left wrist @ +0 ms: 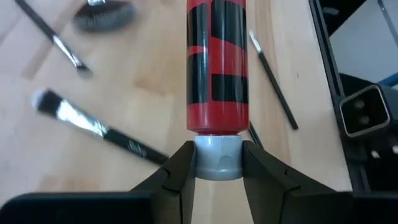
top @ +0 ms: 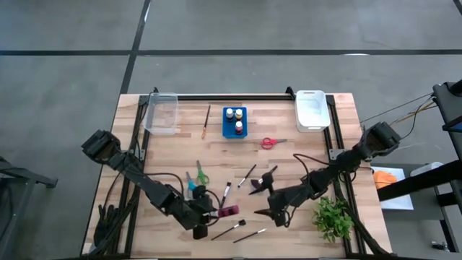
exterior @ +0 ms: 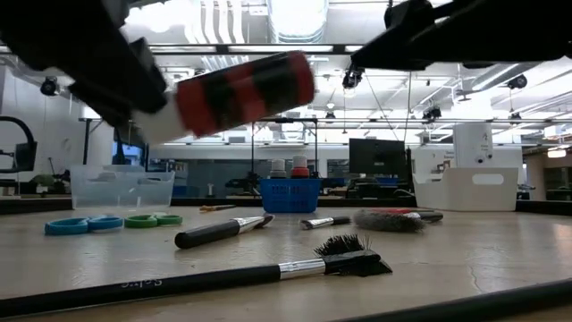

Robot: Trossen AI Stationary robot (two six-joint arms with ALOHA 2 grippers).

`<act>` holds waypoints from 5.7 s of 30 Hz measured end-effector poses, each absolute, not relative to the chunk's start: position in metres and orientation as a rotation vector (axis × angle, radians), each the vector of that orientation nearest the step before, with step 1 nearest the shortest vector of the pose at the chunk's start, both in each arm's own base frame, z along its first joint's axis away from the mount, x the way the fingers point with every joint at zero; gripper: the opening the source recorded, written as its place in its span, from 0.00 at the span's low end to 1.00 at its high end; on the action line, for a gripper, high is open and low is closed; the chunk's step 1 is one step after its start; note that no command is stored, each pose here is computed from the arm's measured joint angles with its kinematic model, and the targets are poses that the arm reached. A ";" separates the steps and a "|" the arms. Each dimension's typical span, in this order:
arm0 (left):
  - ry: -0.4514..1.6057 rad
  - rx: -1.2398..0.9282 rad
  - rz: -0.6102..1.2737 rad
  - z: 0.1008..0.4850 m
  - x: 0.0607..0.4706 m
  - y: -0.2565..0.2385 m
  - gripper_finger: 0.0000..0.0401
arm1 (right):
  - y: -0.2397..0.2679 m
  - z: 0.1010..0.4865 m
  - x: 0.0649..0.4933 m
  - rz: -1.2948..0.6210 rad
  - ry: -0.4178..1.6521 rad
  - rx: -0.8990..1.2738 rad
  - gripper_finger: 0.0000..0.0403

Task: Pick & Place Paint Supplies
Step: Put the red paint bottle into the blue bin

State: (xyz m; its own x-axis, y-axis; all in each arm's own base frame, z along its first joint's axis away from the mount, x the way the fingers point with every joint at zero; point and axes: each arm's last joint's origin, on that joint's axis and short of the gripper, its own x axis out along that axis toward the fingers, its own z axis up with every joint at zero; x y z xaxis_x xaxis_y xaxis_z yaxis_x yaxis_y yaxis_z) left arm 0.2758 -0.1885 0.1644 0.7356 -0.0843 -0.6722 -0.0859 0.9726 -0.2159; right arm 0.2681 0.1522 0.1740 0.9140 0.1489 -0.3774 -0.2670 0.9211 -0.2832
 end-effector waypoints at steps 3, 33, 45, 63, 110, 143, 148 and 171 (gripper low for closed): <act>0.724 -0.228 0.000 0.166 0.281 -0.184 0.27 | 0.153 0.172 0.270 0.220 0.350 -0.344 0.82; 0.644 -0.201 -0.071 0.176 0.297 -0.175 0.27 | 0.171 0.172 0.304 0.208 0.327 -0.370 0.67; 0.644 -0.193 -0.076 0.176 0.297 -0.175 0.29 | 0.171 0.172 0.304 0.211 0.325 -0.382 0.34; 0.944 -0.033 0.022 0.154 0.275 -0.162 0.72 | 0.172 0.177 0.300 0.220 0.335 -0.388 0.33; 0.048 0.779 -0.141 0.224 0.312 -0.185 0.74 | 0.244 0.220 0.218 -0.130 0.088 -0.907 0.33; -0.098 1.018 -0.076 0.247 0.317 -0.187 0.39 | 0.227 0.242 0.233 -0.146 -0.031 -0.801 0.33; -0.099 1.012 -0.103 0.246 0.318 -0.185 0.37 | 0.227 0.241 0.234 -0.137 -0.024 -0.791 0.33; -0.086 0.964 -0.138 0.243 0.322 -0.179 0.30 | 0.228 0.239 0.234 -0.119 -0.019 -0.801 0.33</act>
